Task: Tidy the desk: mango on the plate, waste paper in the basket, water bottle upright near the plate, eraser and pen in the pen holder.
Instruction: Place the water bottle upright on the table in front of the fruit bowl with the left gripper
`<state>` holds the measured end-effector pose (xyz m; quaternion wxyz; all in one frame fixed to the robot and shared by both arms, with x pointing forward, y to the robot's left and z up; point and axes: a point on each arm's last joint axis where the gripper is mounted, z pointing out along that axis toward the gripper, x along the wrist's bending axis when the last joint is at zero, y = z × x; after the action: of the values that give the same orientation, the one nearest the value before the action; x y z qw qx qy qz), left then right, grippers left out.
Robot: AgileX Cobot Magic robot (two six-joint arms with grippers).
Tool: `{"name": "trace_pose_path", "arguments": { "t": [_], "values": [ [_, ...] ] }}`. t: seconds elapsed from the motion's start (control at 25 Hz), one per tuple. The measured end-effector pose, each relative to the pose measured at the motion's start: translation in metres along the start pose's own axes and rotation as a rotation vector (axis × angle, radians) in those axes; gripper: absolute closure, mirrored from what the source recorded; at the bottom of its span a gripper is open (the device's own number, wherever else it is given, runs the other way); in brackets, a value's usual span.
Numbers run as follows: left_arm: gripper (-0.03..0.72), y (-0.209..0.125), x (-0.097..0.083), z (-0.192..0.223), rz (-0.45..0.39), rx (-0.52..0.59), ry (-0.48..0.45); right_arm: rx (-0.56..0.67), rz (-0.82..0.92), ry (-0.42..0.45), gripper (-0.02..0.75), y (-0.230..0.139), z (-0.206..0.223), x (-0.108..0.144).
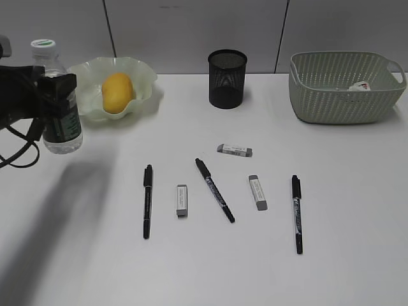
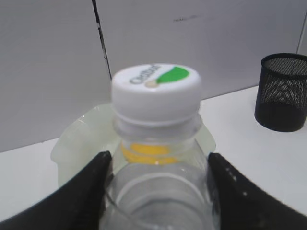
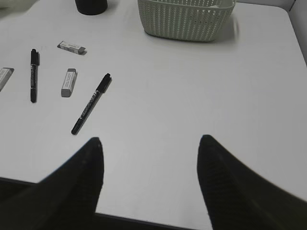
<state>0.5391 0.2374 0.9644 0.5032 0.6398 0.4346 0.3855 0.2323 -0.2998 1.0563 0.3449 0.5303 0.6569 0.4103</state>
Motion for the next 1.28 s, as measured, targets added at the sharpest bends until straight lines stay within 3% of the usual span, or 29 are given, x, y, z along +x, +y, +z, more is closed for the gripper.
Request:
{"name": "trace_pose_path", "arguments": {
  "t": [0.36,0.56,0.8,1.0,1.12,1.28],
  "values": [
    [0.245,-0.027,-0.003,0.018,-0.025,-0.14,-0.024,0.0,0.0,0.0,0.249,0.0,0.0,0.0],
    [0.245,-0.06,-0.004,0.028,-0.048,-0.068,-0.027,0.0,0.0,0.0,0.249,0.0,0.0,0.0],
    [0.245,-0.071,-0.004,0.029,-0.061,-0.115,-0.025,0.0,0.0,0.0,0.249,0.0,0.0,0.0],
    [0.137,-0.078,-0.005,0.02,-0.073,-0.087,-0.012,0.0,0.001,0.0,0.249,0.0,0.0,0.0],
    [0.09,-0.085,-0.006,0.016,-0.077,-0.016,-0.006,0.0,0.001,0.0,0.249,0.0,0.0,0.0],
    [0.06,-0.071,-0.004,0.013,-0.071,-0.05,0.003,0.0,0.003,0.0,0.249,0.0,0.0,0.0]
  ]
}}
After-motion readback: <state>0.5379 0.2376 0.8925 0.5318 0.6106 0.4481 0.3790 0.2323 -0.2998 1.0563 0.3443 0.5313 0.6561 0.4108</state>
